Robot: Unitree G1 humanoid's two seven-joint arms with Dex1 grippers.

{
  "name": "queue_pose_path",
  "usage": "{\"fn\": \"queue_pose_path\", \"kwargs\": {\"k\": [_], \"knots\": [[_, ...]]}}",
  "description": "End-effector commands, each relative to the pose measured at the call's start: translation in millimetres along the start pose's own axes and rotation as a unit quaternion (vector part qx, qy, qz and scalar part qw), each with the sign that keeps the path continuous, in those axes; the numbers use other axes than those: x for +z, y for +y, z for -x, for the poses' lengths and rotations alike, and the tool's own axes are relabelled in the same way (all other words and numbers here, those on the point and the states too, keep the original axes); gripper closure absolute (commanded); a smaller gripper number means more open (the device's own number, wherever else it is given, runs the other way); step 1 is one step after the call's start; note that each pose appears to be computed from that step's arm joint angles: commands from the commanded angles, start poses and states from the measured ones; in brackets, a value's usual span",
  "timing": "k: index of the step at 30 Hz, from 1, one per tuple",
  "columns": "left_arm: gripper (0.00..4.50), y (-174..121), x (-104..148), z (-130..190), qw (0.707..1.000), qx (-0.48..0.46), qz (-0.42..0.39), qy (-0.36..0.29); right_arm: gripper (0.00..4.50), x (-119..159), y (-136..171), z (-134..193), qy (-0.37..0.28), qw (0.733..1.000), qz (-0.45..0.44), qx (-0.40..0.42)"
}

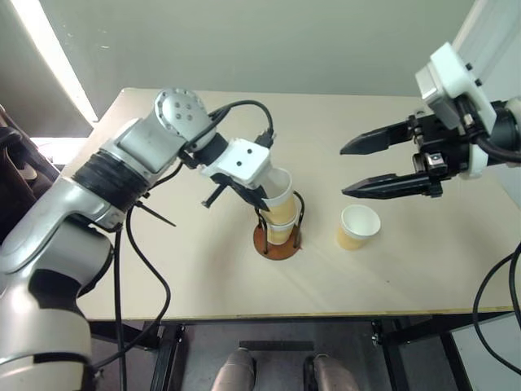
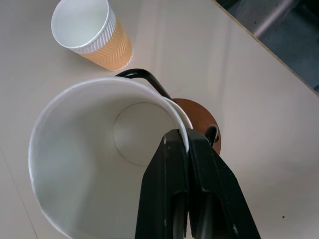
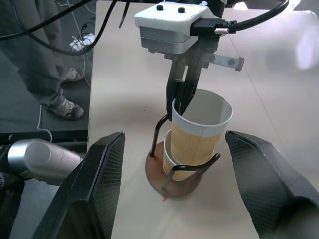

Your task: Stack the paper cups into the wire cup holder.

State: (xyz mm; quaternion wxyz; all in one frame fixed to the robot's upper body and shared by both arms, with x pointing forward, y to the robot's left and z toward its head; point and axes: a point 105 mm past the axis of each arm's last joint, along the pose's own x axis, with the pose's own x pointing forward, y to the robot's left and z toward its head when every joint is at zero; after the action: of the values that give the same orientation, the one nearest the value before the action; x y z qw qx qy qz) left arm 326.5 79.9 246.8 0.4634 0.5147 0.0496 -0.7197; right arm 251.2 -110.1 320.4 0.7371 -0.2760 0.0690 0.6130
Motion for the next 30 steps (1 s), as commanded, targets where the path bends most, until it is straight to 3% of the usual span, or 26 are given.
{"fn": "queue_pose_path", "kwargs": {"k": [1, 12, 17, 21, 30], "knots": [[3.89, 2, 4, 7, 1.000, 0.001, -0.012, -0.002, 1.17, 8, 1, 9, -0.006, 1.000, 0.020, -0.016], [0.03, 11, 6, 10, 1.000, 0.019, -0.014, -0.009, 1.17, 5, -2, 9, 0.000, 1.000, 0.019, -0.025], [0.03, 34, 22, 31, 0.994, 0.086, 0.010, -0.065, 1.17, -21, -8, 5, 0.040, 0.998, 0.023, -0.046], [0.03, 34, 32, 48, 0.987, 0.112, 0.042, -0.105, 1.17, -46, -6, -3, 0.084, 0.995, 0.033, -0.041], [0.03, 2, 1, 69, 0.985, 0.137, 0.096, -0.044, 1.17, -99, -14, -26, 0.187, 0.978, 0.092, -0.022]]}}
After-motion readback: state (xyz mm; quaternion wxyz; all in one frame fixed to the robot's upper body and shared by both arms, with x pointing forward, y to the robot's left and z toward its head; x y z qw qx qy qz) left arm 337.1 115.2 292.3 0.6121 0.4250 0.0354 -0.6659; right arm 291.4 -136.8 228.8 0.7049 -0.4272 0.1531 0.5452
